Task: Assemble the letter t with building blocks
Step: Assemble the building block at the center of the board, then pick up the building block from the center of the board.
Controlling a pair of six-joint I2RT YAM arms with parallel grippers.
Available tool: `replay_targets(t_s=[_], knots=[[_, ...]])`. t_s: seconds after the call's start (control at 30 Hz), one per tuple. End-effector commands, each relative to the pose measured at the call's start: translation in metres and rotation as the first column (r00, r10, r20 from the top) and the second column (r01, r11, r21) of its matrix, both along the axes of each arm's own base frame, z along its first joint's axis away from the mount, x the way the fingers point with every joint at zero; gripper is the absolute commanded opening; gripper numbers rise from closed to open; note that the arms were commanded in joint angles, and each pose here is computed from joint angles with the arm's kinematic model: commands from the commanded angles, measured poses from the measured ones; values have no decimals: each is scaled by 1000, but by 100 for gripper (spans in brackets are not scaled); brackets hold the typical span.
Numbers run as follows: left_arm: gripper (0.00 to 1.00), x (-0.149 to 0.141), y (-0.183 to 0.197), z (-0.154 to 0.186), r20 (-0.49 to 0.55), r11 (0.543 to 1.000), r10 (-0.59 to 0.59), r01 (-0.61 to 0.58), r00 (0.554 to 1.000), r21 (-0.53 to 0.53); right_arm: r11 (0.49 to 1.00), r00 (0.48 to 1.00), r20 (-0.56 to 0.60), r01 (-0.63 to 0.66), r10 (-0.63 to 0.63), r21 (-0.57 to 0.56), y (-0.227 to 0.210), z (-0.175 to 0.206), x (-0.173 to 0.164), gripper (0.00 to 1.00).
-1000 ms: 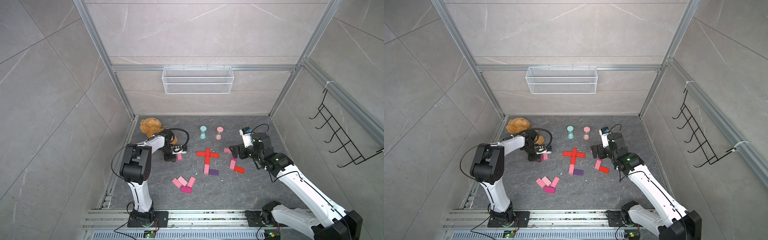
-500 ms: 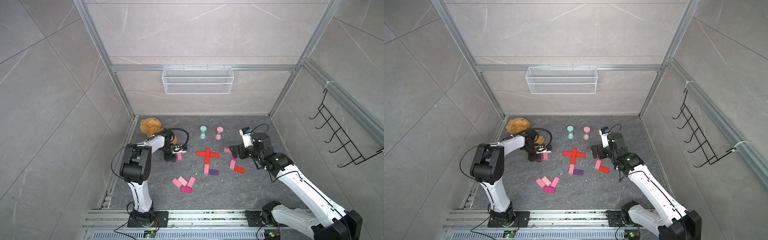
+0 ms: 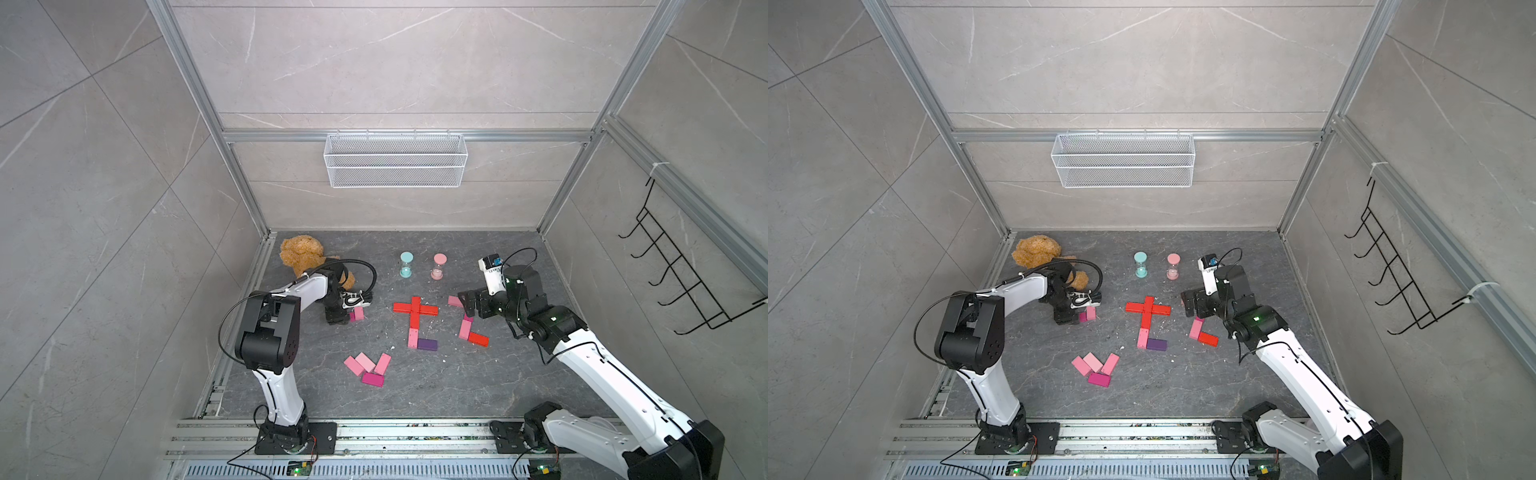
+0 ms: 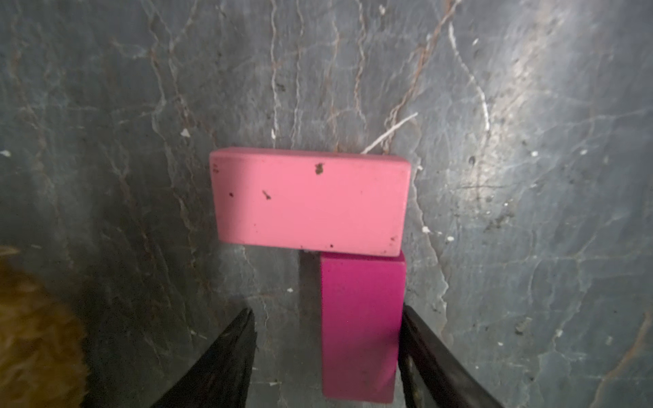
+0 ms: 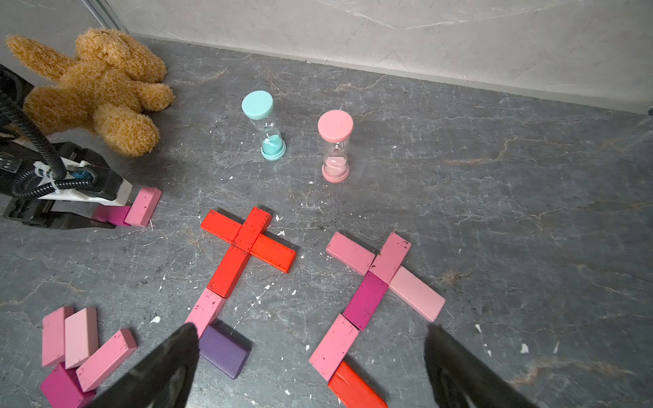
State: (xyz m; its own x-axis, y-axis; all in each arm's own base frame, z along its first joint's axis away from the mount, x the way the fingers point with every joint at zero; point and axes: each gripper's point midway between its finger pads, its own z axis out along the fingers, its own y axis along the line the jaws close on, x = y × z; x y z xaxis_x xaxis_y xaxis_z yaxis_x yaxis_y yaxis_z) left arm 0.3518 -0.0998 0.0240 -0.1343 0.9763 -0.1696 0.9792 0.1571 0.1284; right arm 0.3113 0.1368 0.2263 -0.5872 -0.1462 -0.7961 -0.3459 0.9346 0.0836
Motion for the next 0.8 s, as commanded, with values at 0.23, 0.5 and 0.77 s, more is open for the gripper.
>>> replay_targets(t_s=[0.23, 0.5, 0.77], knots=[[66, -9, -10, 61, 102, 997, -9, 17, 995, -74, 1000, 1000, 20, -17, 17, 18, 6, 9, 4, 100], [62, -50, -32, 90, 153, 982, -141, 158, 978, -103, 1000, 1000, 24, -6, 6, 13, 3, 10, 2, 100], [57, -112, -58, 82, 91, 947, -318, 320, 944, -12, 1000, 1000, 30, -5, 4, 10, 3, 10, 4, 100]])
